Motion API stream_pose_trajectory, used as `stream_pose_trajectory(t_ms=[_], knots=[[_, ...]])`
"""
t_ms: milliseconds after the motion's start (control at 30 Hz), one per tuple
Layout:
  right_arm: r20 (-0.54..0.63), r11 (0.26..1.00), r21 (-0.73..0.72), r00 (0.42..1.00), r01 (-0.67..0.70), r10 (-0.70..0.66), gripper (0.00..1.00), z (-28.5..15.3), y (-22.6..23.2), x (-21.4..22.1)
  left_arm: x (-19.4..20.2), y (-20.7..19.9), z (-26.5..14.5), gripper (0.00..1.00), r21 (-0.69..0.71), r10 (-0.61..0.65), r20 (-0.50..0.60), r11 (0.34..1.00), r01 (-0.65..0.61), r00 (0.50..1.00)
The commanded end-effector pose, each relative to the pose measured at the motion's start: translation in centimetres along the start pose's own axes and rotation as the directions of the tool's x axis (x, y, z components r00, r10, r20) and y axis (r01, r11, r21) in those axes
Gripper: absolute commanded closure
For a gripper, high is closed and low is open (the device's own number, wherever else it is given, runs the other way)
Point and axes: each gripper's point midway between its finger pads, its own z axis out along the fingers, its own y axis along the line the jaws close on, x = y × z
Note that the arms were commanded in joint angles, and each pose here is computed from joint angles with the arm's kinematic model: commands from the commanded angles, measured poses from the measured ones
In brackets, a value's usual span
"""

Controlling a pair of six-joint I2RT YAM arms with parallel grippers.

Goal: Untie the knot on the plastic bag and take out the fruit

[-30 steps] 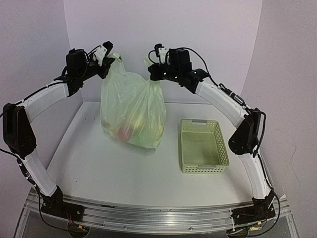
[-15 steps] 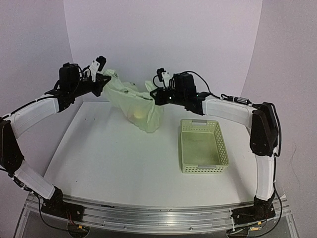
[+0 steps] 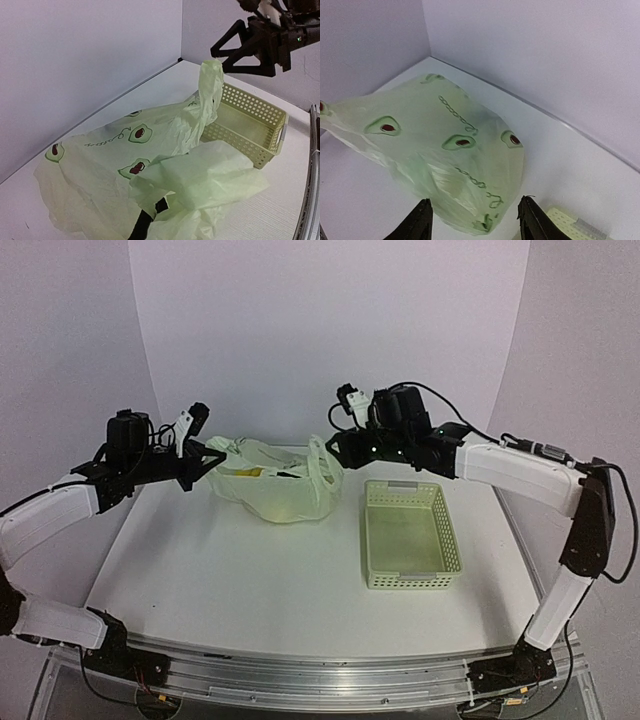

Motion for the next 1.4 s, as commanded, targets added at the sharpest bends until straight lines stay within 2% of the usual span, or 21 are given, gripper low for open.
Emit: stream_pose_trajectory(t_ms=[0,67,133,233,300,400,533,900,1000,1200,1367], knots=[[0.074,0.962,-0.158,0.974,0.224,-0.215,0.45,-2.9,8.1,-2.9,-1.0,-2.4,-1.2,1.00,0.079,0.034,0.070,0.996,-0.039,0.997],[0.106,0.904,-0.362,0.974,0.227,-0.202,0.47,-3.2,12.8,-2.8,-1.0,-2.5,-1.4,1.00,0.075,0.043,0.082,0.996,-0.049,0.996],[0.107,0.818,-0.547,0.984,0.179,-0.144,0.54,-3.0,16.5,-2.5,-1.0,-2.4,-1.3,1.00,0.068,0.041,0.081,0.997,-0.047,0.996],[0.076,0.739,-0.664,0.994,0.111,-0.080,0.67,-1.2,19.2,-2.5,-1.1,-1.9,-1.1,1.00,0.048,0.020,0.083,0.999,-0.024,0.996],[0.042,0.719,-0.692,0.998,0.059,-0.041,0.74,1.1,20.1,-1.8,-1.4,-1.3,-0.9,1.00,0.023,-0.005,0.091,1.000,0.003,0.996],[0.048,0.724,-0.689,0.999,0.037,-0.005,0.78,3.4,20.5,-1.8,-1.8,-0.5,-0.7,1.00,-0.007,-0.026,0.099,1.000,0.027,0.995],[0.074,0.757,-0.653,0.997,0.021,0.037,0.82,5.6,20.2,-2.6,-1.6,-1.1,-1.2,1.00,0.005,0.005,0.112,1.000,-0.006,0.994],[0.064,0.754,-0.653,0.986,-0.075,0.153,0.78,5.7,18.4,-4.6,-1.3,-0.1,-0.8,1.00,-0.043,0.033,0.108,0.999,-0.029,0.994],[0.049,0.781,-0.613,0.982,-0.114,0.182,0.79,7.1,17.2,-4.2,-2.3,-0.6,-0.8,1.00,-0.017,0.074,0.138,0.997,-0.072,0.988],[0.084,0.852,-0.513,0.982,-0.104,0.170,0.83,9.8,15.6,-3.6,-3.3,-1.5,-0.8,1.00,0.030,0.147,0.181,0.988,-0.154,0.972],[0.079,0.886,-0.448,0.982,-0.119,0.172,0.87,12.2,14.7,-3.2,-3.6,-1.9,-0.8,1.00,0.046,0.152,0.203,0.985,-0.165,0.967]])
